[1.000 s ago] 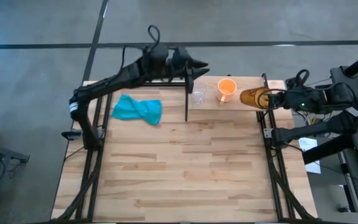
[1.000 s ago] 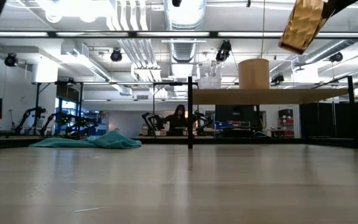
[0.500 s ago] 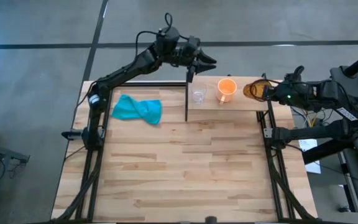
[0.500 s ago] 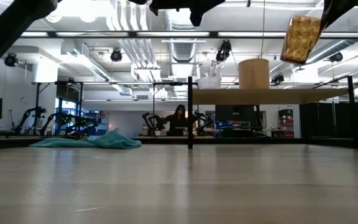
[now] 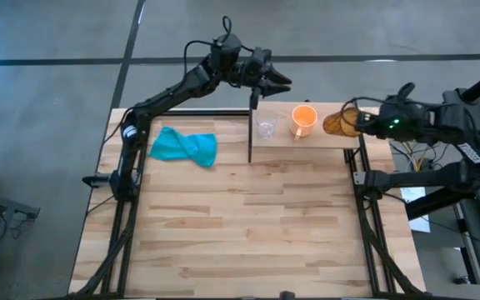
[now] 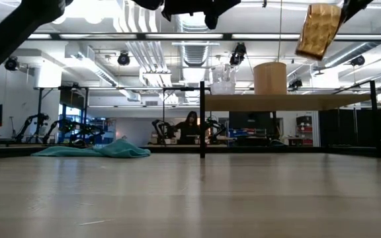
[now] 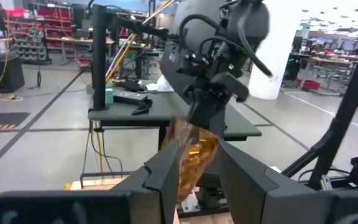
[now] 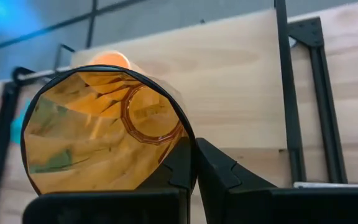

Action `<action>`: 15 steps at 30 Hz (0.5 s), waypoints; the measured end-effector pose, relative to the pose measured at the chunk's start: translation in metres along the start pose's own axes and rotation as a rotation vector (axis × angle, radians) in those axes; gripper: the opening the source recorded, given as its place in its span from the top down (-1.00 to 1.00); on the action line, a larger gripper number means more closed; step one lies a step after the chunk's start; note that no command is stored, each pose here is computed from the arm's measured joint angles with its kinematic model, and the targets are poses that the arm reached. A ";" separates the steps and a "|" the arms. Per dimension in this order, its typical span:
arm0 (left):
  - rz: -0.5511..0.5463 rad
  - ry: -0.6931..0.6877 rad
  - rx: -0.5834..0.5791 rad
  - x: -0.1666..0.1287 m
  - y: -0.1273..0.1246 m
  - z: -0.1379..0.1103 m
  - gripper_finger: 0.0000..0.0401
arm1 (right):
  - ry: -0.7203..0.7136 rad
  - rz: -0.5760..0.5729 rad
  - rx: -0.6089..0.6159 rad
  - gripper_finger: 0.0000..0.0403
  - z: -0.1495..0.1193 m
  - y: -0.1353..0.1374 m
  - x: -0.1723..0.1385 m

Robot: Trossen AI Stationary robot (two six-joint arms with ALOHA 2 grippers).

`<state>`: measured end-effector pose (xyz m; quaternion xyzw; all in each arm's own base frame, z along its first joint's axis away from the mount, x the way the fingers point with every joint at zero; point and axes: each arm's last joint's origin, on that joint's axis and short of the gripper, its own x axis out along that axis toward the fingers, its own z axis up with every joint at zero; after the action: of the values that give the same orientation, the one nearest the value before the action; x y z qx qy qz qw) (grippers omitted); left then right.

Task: Stack small to large cups/mugs on shelf
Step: Put the brown glass on the shelf

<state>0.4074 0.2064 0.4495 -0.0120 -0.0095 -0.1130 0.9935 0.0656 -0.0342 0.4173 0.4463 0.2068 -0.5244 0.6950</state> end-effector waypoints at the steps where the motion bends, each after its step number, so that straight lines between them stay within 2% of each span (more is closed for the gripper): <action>1: -0.009 -0.005 0.005 -0.001 -0.001 0.001 0.52 | -0.010 0.011 -0.001 0.96 0.002 0.000 -0.004; 9: -0.048 -0.019 0.018 -0.005 -0.006 0.010 0.52 | -0.051 0.036 -0.011 0.96 0.014 -0.003 -0.019; 15: -0.056 -0.019 0.017 -0.005 -0.007 0.010 0.52 | -0.061 -0.026 -0.013 0.96 0.019 0.000 -0.012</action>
<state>0.4009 0.2009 0.4594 -0.0044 -0.0201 -0.1405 0.9899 0.0582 -0.0441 0.4363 0.4227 0.1947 -0.5456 0.6969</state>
